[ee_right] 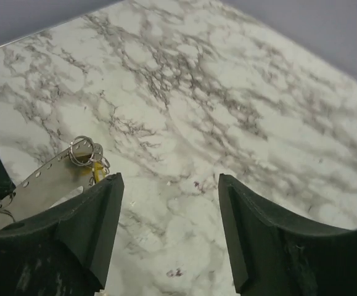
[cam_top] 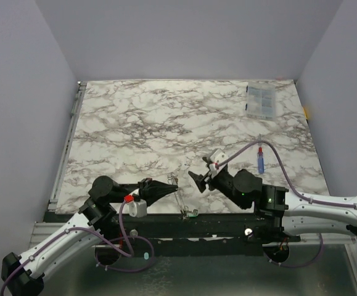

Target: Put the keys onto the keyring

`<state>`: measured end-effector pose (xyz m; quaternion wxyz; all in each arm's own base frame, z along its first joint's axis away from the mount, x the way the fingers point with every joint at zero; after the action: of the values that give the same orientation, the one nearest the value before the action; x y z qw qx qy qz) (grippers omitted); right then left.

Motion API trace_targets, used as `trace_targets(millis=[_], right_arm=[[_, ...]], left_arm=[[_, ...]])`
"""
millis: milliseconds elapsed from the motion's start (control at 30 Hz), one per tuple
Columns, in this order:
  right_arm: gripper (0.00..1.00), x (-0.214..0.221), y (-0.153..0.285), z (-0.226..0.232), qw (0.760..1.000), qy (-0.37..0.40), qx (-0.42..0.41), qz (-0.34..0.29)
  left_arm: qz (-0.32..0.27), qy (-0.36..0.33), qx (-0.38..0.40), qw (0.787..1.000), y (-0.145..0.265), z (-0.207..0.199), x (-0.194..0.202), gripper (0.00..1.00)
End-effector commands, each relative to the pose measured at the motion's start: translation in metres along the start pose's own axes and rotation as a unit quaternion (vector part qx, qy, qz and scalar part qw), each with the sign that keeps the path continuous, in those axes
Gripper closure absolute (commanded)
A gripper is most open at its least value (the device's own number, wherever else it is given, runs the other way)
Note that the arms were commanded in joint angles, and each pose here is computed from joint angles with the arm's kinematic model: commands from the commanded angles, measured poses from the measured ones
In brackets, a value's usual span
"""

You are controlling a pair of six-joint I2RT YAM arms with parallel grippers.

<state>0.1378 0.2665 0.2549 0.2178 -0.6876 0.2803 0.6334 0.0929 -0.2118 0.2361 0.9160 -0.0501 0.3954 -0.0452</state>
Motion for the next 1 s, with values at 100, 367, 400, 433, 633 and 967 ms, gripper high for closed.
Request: trace_targets(millis=[100,367,400,433,633,967], right_arm=[[0.28,0.076,0.035,-0.002,0.933,-0.236,0.157,0.22],[0.29,0.133,0.059,0.03,0.905,-0.255,0.074,0.332],[0.3,0.138,0.059,0.031,0.905,-0.245,0.068,0.341],[0.31,0.143,0.059,0.033,0.905,-0.235,0.061,0.348],[0.31,0.172,0.049,0.058,0.888,-0.192,0.009,0.417],[0.19,0.191,0.031,0.072,0.876,-0.108,0.036,0.468]], left_arm=[[0.013,-0.018,-0.032,0.999,0.003,0.011,0.0,1.0],[0.052,-0.053,-0.064,0.995,0.013,0.021,0.002,1.0],[0.058,-0.06,-0.072,0.994,0.016,0.023,0.001,1.0],[0.065,-0.068,-0.08,0.992,0.019,0.025,0.001,1.0],[0.086,-0.091,-0.122,0.985,0.03,0.034,-0.002,1.0],[0.091,-0.096,-0.129,0.983,0.032,0.036,-0.001,1.0]])
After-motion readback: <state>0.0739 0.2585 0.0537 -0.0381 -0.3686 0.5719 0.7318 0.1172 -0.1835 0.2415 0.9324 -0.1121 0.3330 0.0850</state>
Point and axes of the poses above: each gripper's point midway between its finger pads, its own y axis back along the fingers, its own z axis along the line the jaws close on, x = y × z, the point moved 4 cm from there along y, back along the fingers, and after that the axes turned 7 degrees about -y, right-handed, at the moved point
